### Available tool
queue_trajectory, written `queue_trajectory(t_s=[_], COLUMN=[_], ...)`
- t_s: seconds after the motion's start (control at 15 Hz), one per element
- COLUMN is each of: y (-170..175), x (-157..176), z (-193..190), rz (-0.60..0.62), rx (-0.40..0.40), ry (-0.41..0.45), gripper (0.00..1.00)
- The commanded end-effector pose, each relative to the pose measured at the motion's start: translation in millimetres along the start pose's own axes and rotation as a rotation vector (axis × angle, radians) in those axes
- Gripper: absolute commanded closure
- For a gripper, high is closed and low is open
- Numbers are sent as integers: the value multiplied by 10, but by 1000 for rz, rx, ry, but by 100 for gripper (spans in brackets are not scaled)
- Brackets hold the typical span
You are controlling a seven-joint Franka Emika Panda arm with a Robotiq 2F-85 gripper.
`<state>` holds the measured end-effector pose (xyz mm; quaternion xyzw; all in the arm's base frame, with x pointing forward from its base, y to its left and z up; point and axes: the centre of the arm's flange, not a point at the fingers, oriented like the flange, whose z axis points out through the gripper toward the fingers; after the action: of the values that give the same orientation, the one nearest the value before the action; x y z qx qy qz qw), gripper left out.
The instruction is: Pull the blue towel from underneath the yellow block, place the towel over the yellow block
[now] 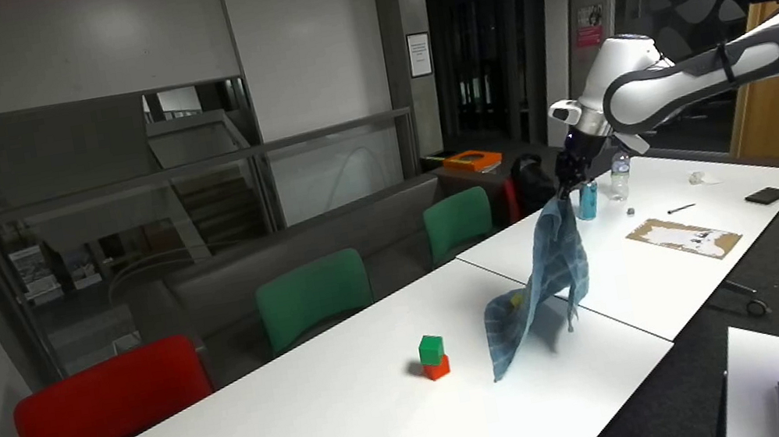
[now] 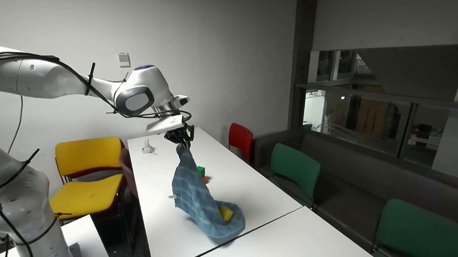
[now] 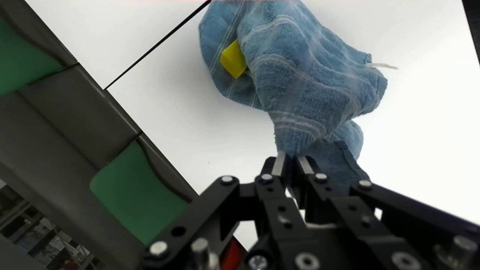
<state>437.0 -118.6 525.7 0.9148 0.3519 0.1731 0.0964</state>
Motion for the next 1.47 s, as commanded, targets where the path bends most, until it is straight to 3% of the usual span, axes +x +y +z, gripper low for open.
queue_trajectory(t_s=[0.0, 0.47, 1.4], y=[-34, -93, -201], x=[87, 77, 82], z=[-270, -590, -868], rz=[13, 28, 44], rx=[-28, -80, -132], ry=[-17, -17, -4], gripper=[98, 98, 98])
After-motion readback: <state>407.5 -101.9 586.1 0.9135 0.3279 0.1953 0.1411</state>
